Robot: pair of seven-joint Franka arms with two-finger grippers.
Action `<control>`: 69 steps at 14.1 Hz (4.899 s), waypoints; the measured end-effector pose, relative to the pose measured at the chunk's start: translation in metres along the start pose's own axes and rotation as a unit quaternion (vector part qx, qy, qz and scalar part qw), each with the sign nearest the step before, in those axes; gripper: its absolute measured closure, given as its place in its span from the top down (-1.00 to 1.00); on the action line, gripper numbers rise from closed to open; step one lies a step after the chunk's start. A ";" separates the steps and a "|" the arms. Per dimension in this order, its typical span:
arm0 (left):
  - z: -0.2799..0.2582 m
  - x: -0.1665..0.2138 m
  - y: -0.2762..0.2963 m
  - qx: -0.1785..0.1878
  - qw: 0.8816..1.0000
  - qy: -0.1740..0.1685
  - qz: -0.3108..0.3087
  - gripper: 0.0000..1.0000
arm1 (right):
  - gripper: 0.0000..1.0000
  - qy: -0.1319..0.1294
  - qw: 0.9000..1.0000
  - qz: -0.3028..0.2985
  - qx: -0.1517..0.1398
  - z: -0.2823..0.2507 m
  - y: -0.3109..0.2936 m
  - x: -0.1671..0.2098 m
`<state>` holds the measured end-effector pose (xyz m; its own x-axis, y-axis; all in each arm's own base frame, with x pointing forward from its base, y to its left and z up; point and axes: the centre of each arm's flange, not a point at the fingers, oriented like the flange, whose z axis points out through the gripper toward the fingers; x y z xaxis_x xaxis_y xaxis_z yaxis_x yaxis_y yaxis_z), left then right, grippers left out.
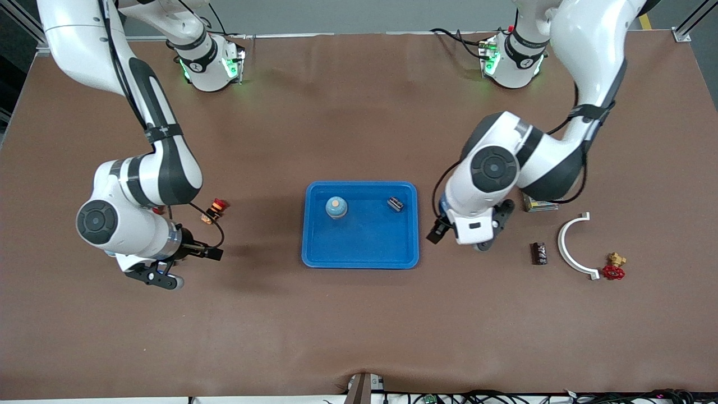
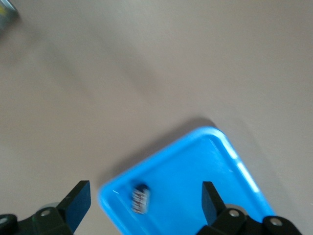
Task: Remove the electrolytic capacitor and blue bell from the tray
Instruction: 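Open the right gripper on the bell while the left gripper returns to the tray, then reach the right gripper to the second bell while the left gripper reaches the capacitor, then grasp and lift the bell with the right gripper while the left gripper lifts the capacitor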
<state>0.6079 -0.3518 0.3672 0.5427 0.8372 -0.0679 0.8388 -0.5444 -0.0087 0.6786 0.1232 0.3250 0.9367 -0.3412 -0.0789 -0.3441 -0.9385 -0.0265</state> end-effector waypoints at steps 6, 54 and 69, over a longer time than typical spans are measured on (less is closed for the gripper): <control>0.040 -0.056 0.012 -0.024 0.999 -0.021 -0.037 1.00 | 1.00 0.019 0.998 0.054 0.018 -0.009 -0.013 -0.026; 0.198 -0.117 -0.035 -0.018 0.998 0.046 -0.037 -0.32 | 1.00 0.028 0.991 0.127 0.021 0.167 -0.241 -0.256; 0.103 -0.003 -0.007 -0.028 0.995 0.093 0.010 -0.32 | 0.37 0.029 0.991 0.126 0.015 0.173 -0.237 -0.256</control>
<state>0.5958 -0.3565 0.2645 0.5531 0.8247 0.1179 0.8266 -0.5610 0.0462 0.5093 0.4419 0.1788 0.8223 -0.5683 -0.0293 -0.5690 -0.8212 -0.0424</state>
